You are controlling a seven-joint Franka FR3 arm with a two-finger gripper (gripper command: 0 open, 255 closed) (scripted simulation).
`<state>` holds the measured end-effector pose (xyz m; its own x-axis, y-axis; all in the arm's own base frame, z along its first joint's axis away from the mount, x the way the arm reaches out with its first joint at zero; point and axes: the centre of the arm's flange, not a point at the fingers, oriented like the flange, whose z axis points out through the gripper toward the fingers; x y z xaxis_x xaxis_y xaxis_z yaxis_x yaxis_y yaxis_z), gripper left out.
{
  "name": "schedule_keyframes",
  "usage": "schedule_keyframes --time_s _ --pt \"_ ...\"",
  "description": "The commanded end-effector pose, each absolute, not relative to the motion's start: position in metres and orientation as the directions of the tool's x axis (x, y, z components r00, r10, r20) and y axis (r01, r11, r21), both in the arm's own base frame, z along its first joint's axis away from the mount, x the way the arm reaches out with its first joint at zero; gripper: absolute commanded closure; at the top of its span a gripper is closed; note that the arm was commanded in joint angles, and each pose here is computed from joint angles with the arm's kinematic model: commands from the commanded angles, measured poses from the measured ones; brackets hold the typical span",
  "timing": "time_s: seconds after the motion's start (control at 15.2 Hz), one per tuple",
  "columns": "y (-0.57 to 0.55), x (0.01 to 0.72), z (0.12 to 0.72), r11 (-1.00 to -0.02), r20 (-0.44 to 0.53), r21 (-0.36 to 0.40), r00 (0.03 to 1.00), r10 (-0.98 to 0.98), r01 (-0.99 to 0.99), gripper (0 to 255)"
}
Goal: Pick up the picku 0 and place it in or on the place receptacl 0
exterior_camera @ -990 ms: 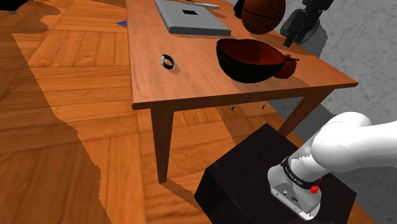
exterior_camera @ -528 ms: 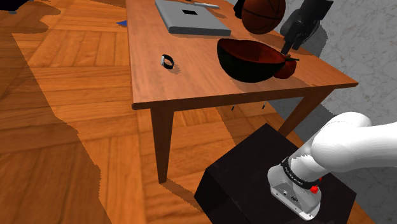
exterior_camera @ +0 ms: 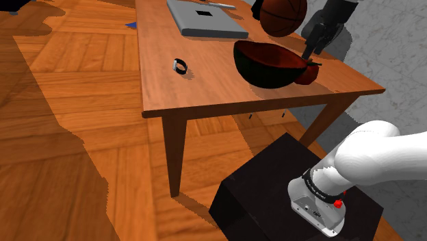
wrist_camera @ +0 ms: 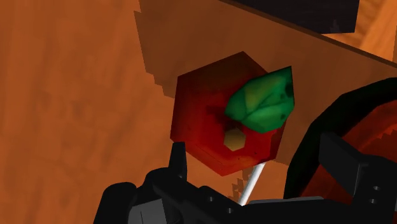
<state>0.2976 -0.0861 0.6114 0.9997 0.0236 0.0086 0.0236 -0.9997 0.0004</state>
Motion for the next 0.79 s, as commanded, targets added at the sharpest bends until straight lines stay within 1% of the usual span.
schedule_keyframes --time_s 0.0,0.59,0.73 --pt "-0.083 0.299 0.608 -1.0 0.001 -0.003 1.0 0.028 0.028 255" --pt "-0.084 0.299 0.607 -1.0 0.001 -0.003 1.0 0.028 0.028 255" --pt "-0.084 0.299 0.618 -1.0 0.001 -0.003 1.0 0.028 0.028 255"
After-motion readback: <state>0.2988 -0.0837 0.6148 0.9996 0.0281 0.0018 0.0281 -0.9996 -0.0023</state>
